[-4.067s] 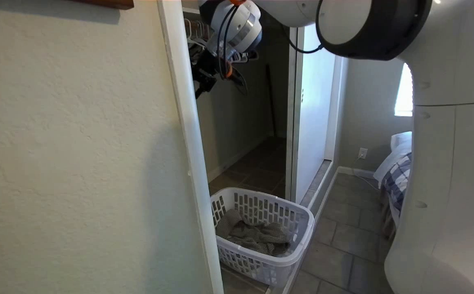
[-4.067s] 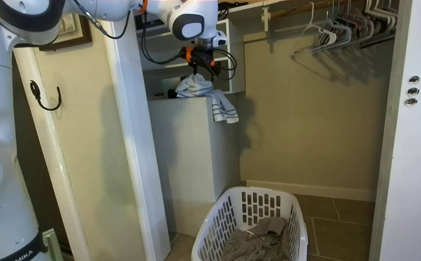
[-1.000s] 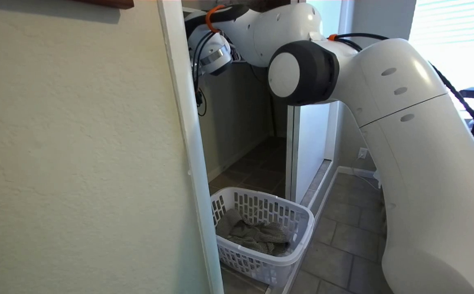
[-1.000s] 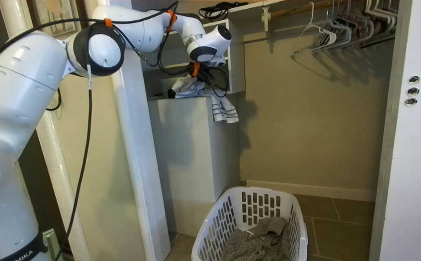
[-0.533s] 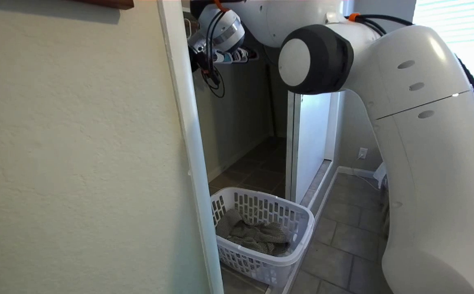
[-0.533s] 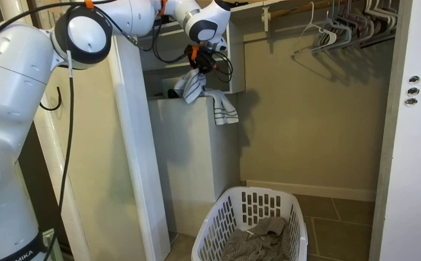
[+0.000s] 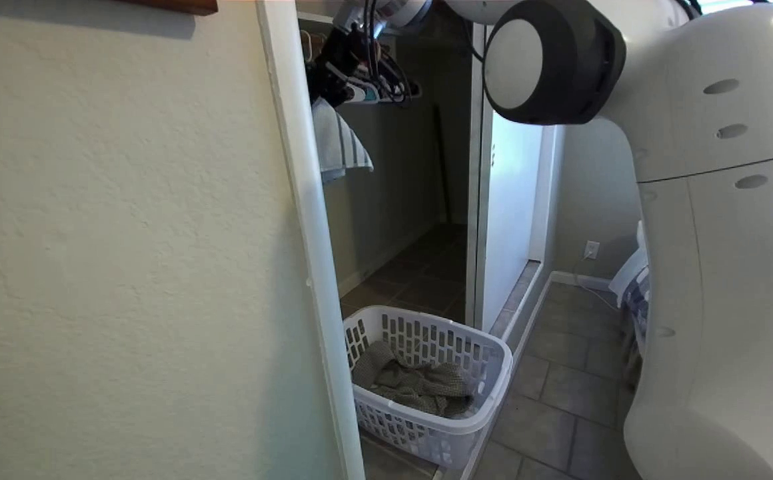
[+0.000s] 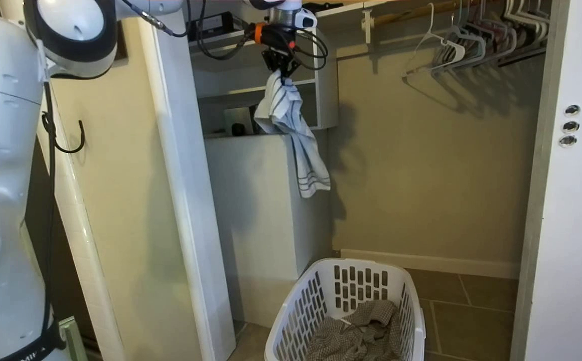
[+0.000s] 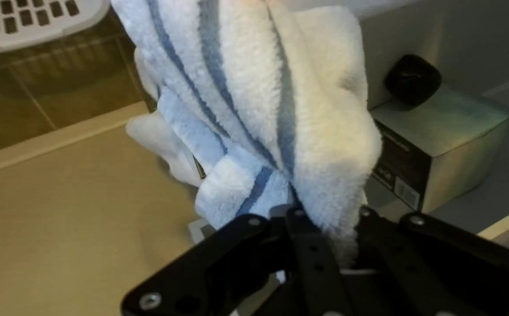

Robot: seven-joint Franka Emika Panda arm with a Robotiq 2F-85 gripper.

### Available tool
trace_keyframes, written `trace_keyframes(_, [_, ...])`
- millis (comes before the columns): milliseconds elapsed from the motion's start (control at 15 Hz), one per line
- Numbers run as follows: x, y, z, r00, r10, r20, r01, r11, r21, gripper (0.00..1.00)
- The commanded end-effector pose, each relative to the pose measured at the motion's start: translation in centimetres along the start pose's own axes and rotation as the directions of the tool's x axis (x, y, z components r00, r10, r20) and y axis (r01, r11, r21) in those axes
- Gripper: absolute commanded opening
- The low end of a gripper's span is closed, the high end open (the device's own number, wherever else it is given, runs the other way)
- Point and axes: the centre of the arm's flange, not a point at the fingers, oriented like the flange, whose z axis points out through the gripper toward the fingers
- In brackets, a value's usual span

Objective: Put the white towel in the laundry basket

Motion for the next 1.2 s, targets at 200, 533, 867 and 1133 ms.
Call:
trace_keyframes(200, [-4.4, 3.7, -1.2, 0.971, 0.23, 0.069, -0.204, 0.941, -0.27, 0.03])
trace_keyframes(533, [-8.3, 9.6, 4.7, 0.957, 0.246, 0.154, -0.185, 0.925, -0.331, 0.03])
trace_keyframes(867, [-13.0, 14.0, 12.3, 0.97, 0.161, 0.179, -0.101, 0.948, -0.303, 0.03])
trace_keyframes(1133, [-12.3, 16.2, 15.5, 0.965, 0.186, 0.182, -0.127, 0.947, -0.295, 0.14])
